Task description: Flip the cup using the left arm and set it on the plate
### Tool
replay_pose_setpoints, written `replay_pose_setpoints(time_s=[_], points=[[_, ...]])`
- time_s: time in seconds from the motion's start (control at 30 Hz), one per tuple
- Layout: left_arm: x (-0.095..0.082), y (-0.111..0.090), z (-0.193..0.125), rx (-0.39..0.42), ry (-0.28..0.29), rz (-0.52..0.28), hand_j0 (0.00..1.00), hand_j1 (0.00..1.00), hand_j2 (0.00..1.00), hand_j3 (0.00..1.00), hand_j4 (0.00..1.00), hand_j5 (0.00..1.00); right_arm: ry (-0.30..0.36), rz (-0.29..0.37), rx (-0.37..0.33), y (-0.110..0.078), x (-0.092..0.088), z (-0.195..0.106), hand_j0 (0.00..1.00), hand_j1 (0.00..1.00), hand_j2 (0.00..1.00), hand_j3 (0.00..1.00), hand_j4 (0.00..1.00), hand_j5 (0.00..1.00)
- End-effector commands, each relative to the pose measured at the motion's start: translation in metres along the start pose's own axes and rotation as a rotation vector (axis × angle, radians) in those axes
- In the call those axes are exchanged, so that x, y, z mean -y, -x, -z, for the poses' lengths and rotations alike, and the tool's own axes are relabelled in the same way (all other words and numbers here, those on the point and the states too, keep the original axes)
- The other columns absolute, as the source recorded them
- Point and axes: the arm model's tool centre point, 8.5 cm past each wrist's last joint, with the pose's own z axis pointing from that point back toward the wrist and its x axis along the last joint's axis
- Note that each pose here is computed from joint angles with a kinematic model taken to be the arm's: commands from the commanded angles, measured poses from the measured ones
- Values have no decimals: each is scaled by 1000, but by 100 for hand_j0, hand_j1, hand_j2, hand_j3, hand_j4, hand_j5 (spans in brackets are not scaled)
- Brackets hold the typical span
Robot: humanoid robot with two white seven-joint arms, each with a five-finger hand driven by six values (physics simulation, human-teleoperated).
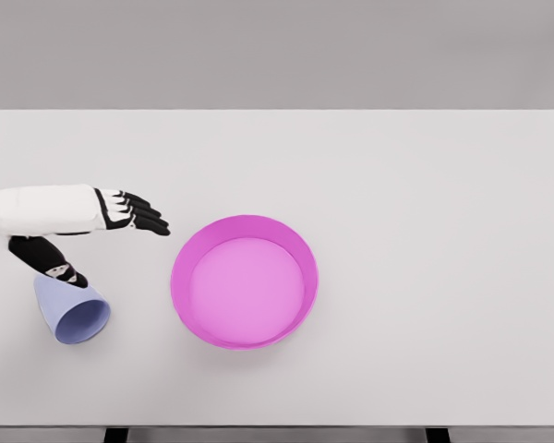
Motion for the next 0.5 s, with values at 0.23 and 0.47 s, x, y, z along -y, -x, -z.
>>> replay_pose_setpoints(time_s=[0.23, 0.47], points=[[9, 4, -42, -114, 45, -38, 100, 100, 100, 100, 100, 100, -1, 5, -4, 2, 0, 0, 100, 100, 100, 100, 100, 100], [36, 8, -55, -155, 106, -108, 100, 100, 100, 100, 100, 100, -1, 3, -4, 2, 0, 0, 100, 100, 100, 100, 100, 100]])
